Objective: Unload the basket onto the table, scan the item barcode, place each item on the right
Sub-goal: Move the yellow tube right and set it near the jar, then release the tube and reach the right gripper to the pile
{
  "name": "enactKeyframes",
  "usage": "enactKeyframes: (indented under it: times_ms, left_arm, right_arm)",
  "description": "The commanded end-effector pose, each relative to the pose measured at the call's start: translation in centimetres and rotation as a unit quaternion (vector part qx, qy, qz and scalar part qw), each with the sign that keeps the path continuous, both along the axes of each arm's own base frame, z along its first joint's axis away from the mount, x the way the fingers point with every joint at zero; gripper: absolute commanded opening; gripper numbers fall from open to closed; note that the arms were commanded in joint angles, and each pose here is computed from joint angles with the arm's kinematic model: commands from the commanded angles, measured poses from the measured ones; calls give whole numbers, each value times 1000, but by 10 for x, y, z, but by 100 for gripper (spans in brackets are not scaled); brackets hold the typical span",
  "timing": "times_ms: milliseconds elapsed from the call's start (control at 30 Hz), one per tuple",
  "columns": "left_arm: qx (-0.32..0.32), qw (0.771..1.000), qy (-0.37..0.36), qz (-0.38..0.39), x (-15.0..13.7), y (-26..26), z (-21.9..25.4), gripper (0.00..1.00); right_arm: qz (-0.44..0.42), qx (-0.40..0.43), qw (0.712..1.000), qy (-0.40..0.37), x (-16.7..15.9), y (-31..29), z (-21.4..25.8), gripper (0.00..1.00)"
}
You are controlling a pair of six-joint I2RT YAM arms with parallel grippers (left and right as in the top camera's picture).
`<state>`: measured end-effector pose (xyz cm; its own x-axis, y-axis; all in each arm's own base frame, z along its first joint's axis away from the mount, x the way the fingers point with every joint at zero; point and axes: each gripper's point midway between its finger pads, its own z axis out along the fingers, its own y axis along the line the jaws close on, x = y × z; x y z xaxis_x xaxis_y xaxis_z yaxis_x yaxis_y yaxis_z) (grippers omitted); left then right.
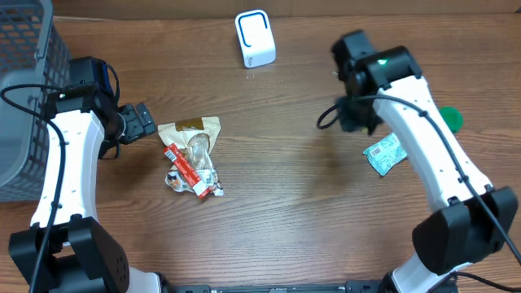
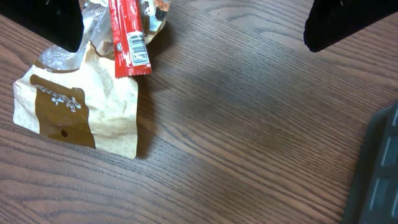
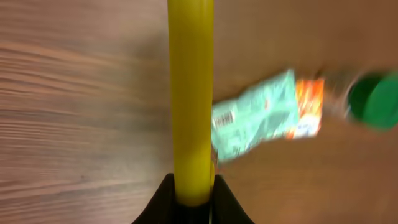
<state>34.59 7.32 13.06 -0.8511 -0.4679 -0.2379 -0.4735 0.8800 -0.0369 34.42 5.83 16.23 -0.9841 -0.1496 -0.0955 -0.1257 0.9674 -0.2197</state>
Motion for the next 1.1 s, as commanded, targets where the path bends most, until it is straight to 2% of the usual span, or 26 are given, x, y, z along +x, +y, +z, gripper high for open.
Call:
enactKeyframes:
  times_ms: [0, 367, 433, 533, 667, 733, 833, 900, 1067]
  left_arm:
    - [3, 1000, -11, -10, 5, 0, 7, 100]
    - [3, 1000, -11, -10, 5, 0, 7, 100]
    - [3, 1000, -10, -10, 5, 0, 7, 100]
    - [3, 1000, -11, -10, 5, 0, 7, 99]
    - [3, 1000, -10, -10, 5, 0, 7, 100]
    - [3, 1000, -10, -10, 5, 0, 7, 100]
    - [3, 1000, -11, -10, 5, 0, 7, 100]
    - [3, 1000, -11, -10, 5, 0, 7, 100]
    - [3, 1000, -11, -10, 5, 0, 7, 100]
  right_arm:
    - [-87, 20, 996, 29, -12, -22, -23, 5]
    - [-173, 19, 984, 43, -25, -81, -89, 5]
    - [-185, 20, 982, 39, -24, -89, -93, 17]
    - [-195, 21, 980, 35, -23, -95, -93, 19]
    - [-201, 22, 979, 30, -21, -100, -93, 29]
    - [-201, 23, 979, 28, -20, -99, -93, 41]
    - [-200, 31, 979, 29, -20, -96, -94, 45]
    - [-199, 61, 978, 28, -17, -86, -95, 49]
    - [-197, 219, 955, 25, -1, -32, -92, 50]
